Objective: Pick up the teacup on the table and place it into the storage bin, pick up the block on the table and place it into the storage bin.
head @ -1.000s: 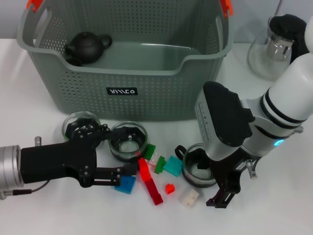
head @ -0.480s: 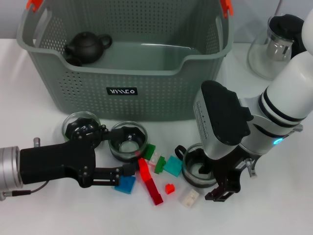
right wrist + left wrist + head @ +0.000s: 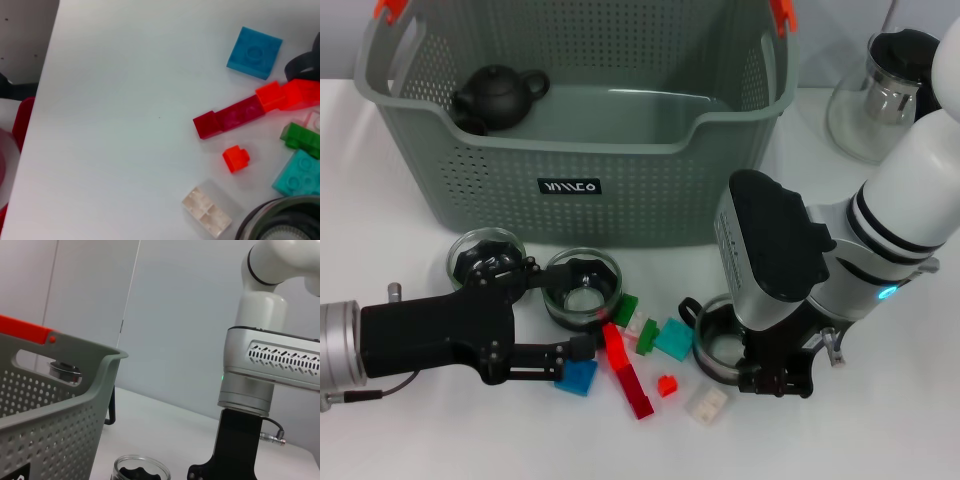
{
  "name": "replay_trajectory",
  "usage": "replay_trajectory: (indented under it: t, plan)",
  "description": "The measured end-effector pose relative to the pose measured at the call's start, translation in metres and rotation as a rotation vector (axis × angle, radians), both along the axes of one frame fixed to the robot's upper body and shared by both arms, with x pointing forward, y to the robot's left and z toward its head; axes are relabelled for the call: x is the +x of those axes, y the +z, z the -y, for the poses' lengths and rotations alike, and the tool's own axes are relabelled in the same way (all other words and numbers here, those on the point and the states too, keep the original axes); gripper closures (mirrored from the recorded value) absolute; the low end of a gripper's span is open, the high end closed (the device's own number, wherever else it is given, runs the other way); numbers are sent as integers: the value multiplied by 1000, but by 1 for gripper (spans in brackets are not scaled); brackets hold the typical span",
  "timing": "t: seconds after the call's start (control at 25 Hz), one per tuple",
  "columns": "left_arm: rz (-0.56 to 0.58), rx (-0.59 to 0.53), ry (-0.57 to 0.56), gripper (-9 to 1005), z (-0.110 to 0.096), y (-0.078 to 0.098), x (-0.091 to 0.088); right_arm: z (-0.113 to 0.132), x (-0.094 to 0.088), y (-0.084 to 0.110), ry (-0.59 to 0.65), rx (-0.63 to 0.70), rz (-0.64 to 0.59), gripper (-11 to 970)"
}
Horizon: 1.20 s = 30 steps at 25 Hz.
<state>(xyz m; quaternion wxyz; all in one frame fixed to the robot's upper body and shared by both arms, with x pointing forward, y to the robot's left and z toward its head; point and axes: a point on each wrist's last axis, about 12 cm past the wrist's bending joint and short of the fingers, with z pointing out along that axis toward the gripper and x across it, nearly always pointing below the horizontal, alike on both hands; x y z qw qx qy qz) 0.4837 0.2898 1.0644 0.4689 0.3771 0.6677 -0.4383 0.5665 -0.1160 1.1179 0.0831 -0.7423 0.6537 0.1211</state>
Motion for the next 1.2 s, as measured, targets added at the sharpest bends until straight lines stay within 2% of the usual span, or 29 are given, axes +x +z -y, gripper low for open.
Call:
replay_trajectory:
  t: [0.28, 0.4, 0.8, 1.2]
  plan:
    - [-1, 1, 4, 49, -1, -1, -1, 1, -1, 0, -4, -9, -11, 847]
    - [-1, 1, 5, 49, -1, -1, -1, 1, -1, 0, -4, -10, -12, 896]
    - [-1, 2, 4, 49, -1, -1, -2, 6, 0, 5, -21, 3, -32, 898]
    - [20, -6, 10, 49, -6, -1, -8, 11, -1, 40, -48, 66, -64, 900]
